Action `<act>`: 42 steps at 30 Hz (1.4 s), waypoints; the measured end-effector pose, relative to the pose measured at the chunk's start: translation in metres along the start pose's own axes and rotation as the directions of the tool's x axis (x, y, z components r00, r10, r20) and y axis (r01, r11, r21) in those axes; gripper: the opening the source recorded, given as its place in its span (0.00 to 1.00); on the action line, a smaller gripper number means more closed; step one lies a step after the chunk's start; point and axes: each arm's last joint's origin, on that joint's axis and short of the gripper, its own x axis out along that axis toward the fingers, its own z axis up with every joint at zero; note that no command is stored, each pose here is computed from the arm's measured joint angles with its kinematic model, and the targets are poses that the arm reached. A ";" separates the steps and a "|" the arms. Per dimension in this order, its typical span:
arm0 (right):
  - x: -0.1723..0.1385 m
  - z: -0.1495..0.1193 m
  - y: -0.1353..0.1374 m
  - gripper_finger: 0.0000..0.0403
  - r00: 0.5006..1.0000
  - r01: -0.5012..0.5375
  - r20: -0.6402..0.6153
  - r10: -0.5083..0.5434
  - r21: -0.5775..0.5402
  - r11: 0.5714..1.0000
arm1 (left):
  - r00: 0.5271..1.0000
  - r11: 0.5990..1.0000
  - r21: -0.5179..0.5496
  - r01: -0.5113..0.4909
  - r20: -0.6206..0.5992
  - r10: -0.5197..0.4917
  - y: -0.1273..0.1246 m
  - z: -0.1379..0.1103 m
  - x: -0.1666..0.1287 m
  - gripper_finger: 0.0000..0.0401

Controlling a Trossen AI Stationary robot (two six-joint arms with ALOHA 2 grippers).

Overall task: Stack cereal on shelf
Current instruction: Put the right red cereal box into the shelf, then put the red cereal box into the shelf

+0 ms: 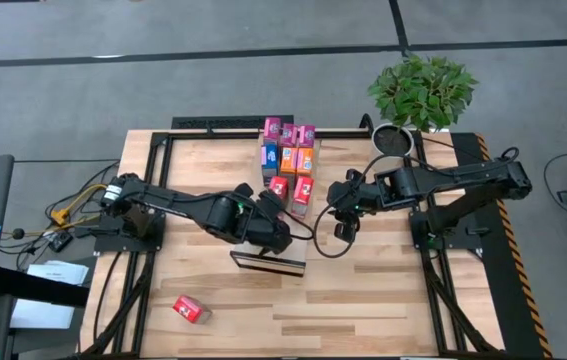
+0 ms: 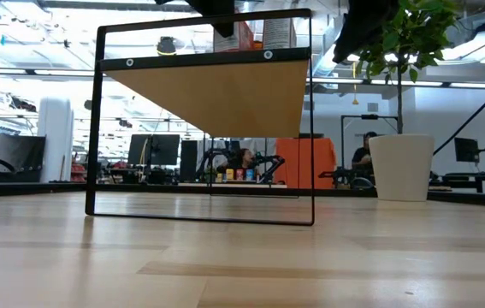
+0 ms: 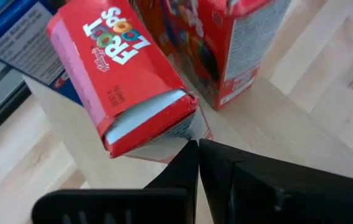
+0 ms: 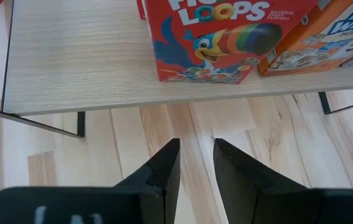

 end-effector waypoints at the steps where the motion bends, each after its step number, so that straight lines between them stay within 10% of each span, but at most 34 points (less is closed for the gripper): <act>1: 0.000 0.000 0.000 0.31 1.000 0.000 0.000 0.000 0.000 1.000 | 1.000 1.000 -0.006 0.006 0.006 -0.006 -0.001 0.001 0.000 0.01; 16: 0.000 0.000 0.000 0.30 1.000 0.000 -0.001 0.000 0.000 1.000 | 0.974 0.978 0.132 0.163 -0.179 -0.139 0.008 -0.009 -0.023 0.02; 22: 0.000 0.000 0.000 0.30 1.000 0.000 0.000 0.000 -0.023 1.000 | 0.862 0.834 0.383 0.397 -0.468 -0.195 0.024 -0.037 -0.065 0.18; 33: 0.000 0.000 0.000 0.31 1.000 0.000 0.000 0.000 -0.025 1.000 | 0.800 0.608 0.555 0.568 -0.546 -0.248 -0.004 -0.090 -0.118 0.76; 42: 0.000 0.003 0.000 0.31 0.999 -0.007 0.031 0.007 -0.016 1.000 | 0.793 0.590 0.554 0.587 -0.542 -0.280 -0.015 -0.127 -0.145 0.84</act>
